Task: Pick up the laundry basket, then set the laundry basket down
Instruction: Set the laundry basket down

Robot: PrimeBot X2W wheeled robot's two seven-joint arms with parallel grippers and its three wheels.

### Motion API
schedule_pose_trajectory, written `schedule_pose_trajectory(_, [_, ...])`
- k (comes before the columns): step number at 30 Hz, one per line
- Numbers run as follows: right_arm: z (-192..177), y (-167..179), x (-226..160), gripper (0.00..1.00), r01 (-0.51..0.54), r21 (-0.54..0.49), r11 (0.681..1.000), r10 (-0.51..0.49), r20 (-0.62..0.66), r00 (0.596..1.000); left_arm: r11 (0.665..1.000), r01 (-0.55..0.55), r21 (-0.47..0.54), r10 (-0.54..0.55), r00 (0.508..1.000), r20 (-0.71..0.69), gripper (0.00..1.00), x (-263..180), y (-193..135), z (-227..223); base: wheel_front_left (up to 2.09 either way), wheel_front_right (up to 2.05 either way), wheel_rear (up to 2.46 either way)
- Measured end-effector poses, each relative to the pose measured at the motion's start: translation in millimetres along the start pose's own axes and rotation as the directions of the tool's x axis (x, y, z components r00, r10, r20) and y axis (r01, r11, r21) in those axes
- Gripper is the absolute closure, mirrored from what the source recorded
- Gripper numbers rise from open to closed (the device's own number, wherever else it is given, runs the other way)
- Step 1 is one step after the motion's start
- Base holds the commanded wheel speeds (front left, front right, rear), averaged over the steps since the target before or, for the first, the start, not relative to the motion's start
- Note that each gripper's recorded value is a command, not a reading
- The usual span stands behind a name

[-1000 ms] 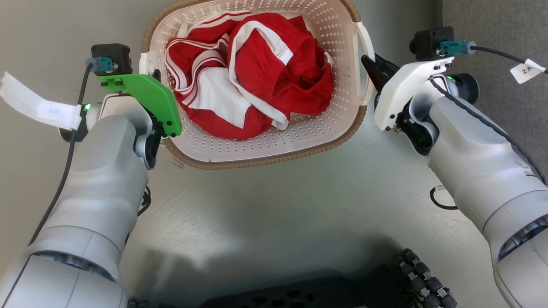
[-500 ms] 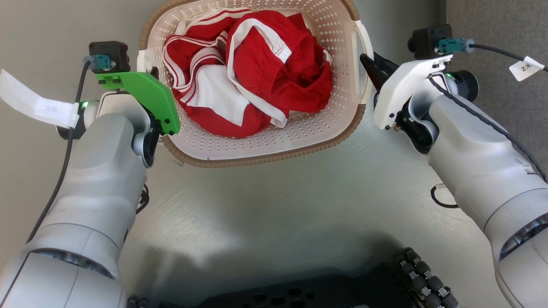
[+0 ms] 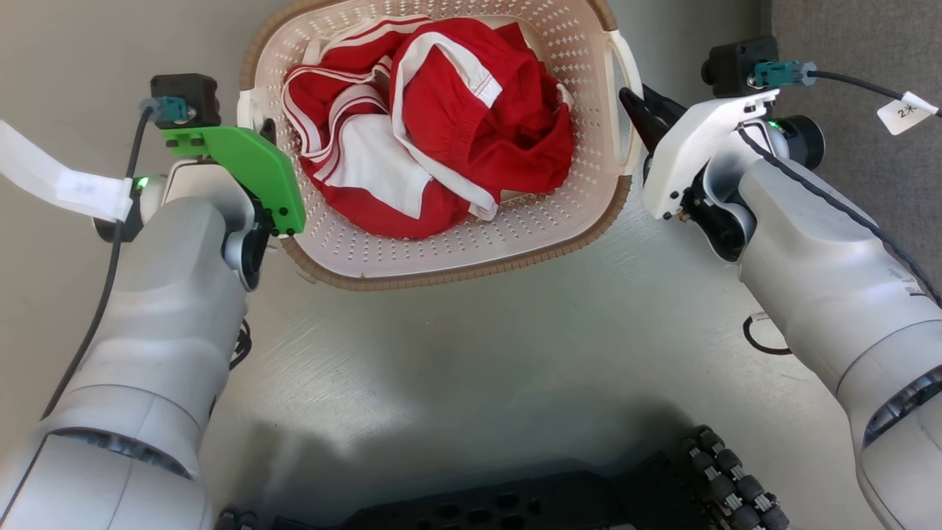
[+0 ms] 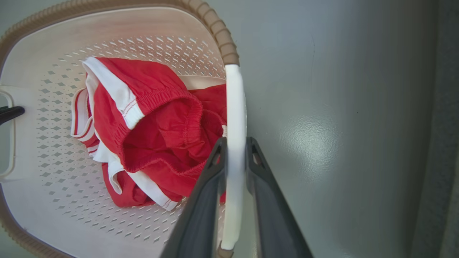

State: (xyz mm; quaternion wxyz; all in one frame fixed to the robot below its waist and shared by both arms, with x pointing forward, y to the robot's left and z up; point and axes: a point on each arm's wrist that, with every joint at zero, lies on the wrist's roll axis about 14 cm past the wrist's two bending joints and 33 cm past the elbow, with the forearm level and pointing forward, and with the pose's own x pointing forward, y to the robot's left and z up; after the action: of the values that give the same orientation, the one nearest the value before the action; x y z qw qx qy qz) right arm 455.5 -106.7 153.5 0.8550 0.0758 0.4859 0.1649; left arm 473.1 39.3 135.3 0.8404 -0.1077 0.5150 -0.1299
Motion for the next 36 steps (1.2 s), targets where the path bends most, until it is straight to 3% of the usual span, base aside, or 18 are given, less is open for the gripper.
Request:
schedule_pose_trajectory(1, [0, 1, 0, 1.0, -0.005, -0.006, 1.0, 0.005, 0.0, 1.0, 1.0, -0.004, 0.001, 0.004, 1.0, 0.0, 0.16, 0, 2, 0, 0.0, 0.0, 0.0])
schedule_pose_trajectory(2, [1, 2, 1, 0.71, -0.011, -0.006, 1.0, 0.011, 0.003, 1.0, 1.0, -0.006, 0.001, 0.006, 1.0, -0.001, 0.0, 0, 4, 0, 0.0, 0.0, 0.0])
schedule_pose_trajectory(3, [2, 4, 1, 0.51, -0.017, -0.011, 1.0, 0.017, 0.004, 1.0, 1.0, -0.006, 0.002, 0.006, 1.0, 0.0, 0.0, 0, 5, 0, 0.0, 0.0, 0.0])
schedule_pose_trajectory(4, [2, 5, 1, 0.07, -0.022, -0.017, 1.0, 0.022, 0.005, 1.0, 1.0, -0.005, 0.003, 0.005, 1.0, 0.005, 0.0, 0, 7, 1, 0.0, 0.0, 0.0])
schedule_pose_trajectory(5, [3, 7, 2, 0.0, -0.03, -0.016, 0.999, 0.03, 0.01, 1.0, 1.0, 0.0, 0.002, 0.0, 1.0, 0.009, 0.0, 0, 7, 2, 0.0, 0.0, 0.0])
schedule_pose_trajectory(19, [13, 17, -1, 0.0, -0.074, -0.03, 0.997, 0.075, 0.042, 0.996, 0.999, 0.033, 0.042, -0.036, 0.995, 0.088, 0.0, -4, -1, 25, 0.0, 0.0, 0.0])
schedule_pose_trajectory(30, [44, 11, -26, 0.0, -0.048, -0.058, 0.997, 0.057, 0.16, 0.986, 0.996, 0.019, 0.09, -0.038, 0.976, 0.212, 0.0, -27, -10, 57, 0.0, 0.0, 0.0])
schedule_pose_trajectory(36, [79, 15, -52, 0.0, -0.033, -0.075, 0.997, 0.052, 0.269, 0.962, 0.99, -0.002, 0.142, -0.037, 0.962, 0.27, 0.0, -51, -19, 69, 0.0, 0.0, 0.0])
